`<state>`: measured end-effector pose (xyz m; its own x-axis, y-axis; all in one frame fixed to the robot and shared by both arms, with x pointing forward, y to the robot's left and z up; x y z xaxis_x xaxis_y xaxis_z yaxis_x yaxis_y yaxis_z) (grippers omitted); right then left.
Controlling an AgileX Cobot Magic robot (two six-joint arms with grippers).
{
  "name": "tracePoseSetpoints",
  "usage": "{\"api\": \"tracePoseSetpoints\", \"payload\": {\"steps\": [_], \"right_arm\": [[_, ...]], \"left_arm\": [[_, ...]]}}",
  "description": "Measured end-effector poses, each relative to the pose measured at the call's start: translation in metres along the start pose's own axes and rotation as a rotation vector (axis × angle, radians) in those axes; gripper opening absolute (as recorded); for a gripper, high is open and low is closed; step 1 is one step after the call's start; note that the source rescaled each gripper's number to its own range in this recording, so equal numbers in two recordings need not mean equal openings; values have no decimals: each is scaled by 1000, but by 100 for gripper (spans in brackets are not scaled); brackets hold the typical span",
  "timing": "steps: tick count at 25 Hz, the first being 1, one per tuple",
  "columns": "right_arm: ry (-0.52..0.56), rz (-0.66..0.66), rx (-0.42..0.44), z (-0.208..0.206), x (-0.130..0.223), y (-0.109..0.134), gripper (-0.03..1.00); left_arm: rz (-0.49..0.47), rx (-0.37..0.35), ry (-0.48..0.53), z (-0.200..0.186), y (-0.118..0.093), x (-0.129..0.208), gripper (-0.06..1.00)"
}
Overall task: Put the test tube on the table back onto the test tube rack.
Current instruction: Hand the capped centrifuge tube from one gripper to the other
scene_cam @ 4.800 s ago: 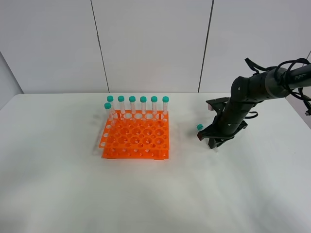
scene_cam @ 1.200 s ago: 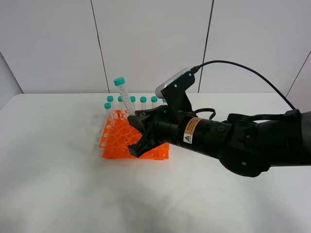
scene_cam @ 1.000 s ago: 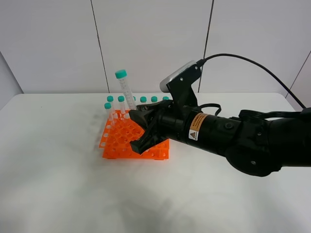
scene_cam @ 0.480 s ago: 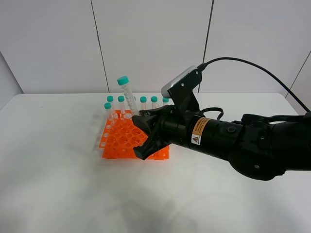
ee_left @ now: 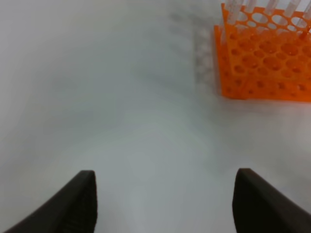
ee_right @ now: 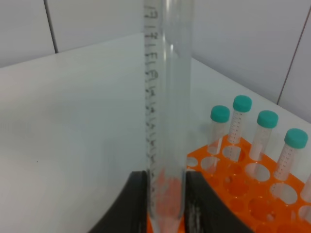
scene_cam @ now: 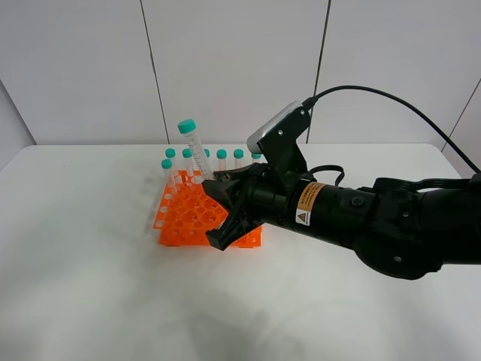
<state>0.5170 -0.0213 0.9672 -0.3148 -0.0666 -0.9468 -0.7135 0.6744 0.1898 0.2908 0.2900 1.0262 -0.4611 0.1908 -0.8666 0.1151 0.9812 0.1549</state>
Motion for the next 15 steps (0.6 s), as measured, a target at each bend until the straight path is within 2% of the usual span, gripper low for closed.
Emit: {"api": "tracePoseSetpoints", "payload": {"steps": [8,12,15], "right_arm": [[-1,-2,-2,0,0,0,1],[-2,-3,-2,0,0,0,1],[-3,-7,-3,0,-1,0,1]], "left_arm": [[-5,18,-38,-12,-3,-10,100],[-3,19,-78,-28,-3,-27,100],[-9,34,-56,-29,-1,-42,100]]}}
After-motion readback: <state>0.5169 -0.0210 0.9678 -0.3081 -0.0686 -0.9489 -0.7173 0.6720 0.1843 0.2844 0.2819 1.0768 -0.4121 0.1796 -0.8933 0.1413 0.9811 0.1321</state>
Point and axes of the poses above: a point on each arm's last joint axis where the gripper is mounted, z pointing out along that axis toward the gripper, y along the wrist's bending axis when the last joint is at zero, x = y × z, the point moved 8 cm from there along z, pointing out along that axis toward the gripper, and after that the axes turned 15 degrees about z, right-handed, at the moved point
